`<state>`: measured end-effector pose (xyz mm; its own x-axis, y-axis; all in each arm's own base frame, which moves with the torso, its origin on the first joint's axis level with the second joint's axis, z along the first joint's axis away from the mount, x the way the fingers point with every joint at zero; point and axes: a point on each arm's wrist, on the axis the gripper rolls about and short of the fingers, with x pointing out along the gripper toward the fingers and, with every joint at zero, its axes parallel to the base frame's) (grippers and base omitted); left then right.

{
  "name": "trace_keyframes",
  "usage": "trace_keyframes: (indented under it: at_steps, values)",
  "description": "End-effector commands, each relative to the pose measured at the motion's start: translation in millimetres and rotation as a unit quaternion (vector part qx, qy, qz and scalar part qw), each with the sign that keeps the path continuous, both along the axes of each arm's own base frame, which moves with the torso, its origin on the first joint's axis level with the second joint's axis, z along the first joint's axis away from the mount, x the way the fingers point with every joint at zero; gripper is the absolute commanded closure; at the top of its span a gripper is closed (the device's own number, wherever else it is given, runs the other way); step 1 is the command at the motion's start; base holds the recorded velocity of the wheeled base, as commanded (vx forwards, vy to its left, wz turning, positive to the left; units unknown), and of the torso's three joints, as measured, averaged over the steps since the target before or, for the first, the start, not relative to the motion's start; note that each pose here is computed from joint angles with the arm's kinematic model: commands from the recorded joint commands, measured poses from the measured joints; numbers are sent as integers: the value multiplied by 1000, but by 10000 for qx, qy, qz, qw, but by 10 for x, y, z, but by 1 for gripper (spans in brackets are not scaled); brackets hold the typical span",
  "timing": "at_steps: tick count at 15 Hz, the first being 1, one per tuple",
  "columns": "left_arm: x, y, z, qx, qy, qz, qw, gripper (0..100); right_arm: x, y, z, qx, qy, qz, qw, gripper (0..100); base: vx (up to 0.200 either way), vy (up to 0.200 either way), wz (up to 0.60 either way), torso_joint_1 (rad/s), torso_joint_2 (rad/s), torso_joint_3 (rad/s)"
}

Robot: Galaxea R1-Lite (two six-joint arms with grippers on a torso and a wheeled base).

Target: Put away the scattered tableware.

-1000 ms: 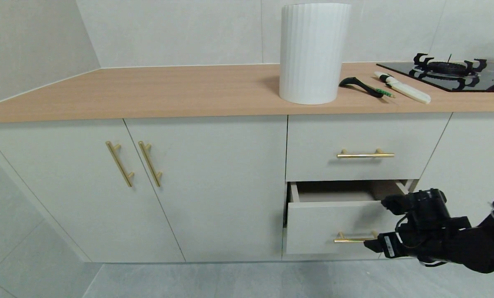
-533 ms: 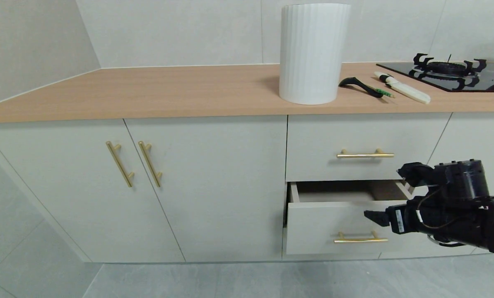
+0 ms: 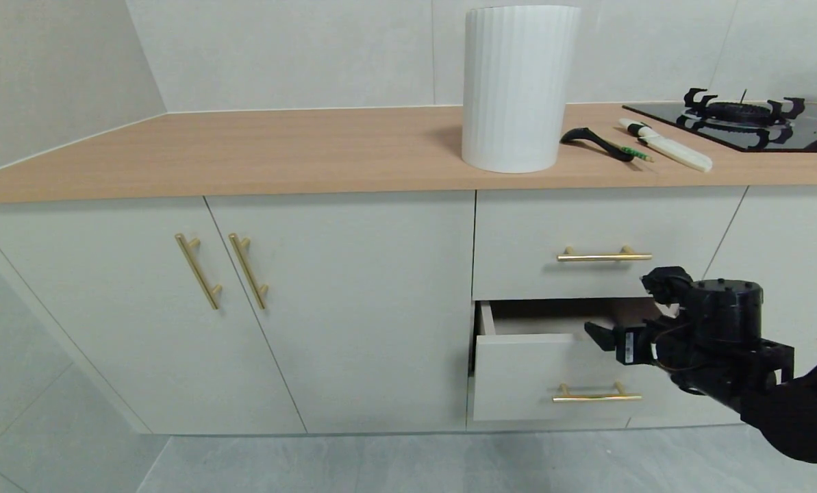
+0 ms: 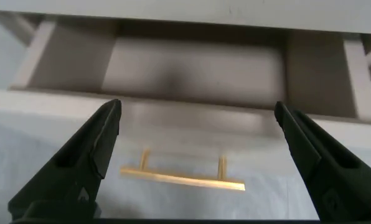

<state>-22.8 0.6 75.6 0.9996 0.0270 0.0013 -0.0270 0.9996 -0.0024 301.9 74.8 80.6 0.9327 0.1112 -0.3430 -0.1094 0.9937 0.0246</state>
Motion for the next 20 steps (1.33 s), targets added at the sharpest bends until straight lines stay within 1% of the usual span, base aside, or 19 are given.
trace_keyframes:
  at_steps: [1, 3, 5, 10, 17, 20]
  values:
    - [1, 0, 1, 4, 6, 3, 10000, 0, 120, 24, -336, -100, 83, -215, 9997, 0, 0, 0, 0, 0, 0, 0]
    - [1, 0, 1, -4, 6, 3, 10000, 0, 187, 37, -426, -85, -179, -311, 9993, 0, 0, 0, 0, 0, 0, 0]
    - [1, 0, 1, -4, 6, 3, 10000, 0, 191, 38, -467, -96, -142, -310, 9994, 0, 0, 0, 0, 0, 0, 0]
    - [1, 0, 1, -4, 6, 3, 10000, 0, 157, 29, -467, -123, -76, -307, 9994, 0, 0, 0, 0, 0, 0, 0]
    - [1, 0, 1, -4, 6, 3, 10000, 0, 27, -2, -319, -209, 313, -237, 9990, 0, 0, 0, 0, 0, 0, 0]
    - [1, 0, 1, -4, 6, 3, 10000, 0, -92, -16, -219, -216, 760, 10, 9969, 0, 0, 0, 0, 0, 0, 0]
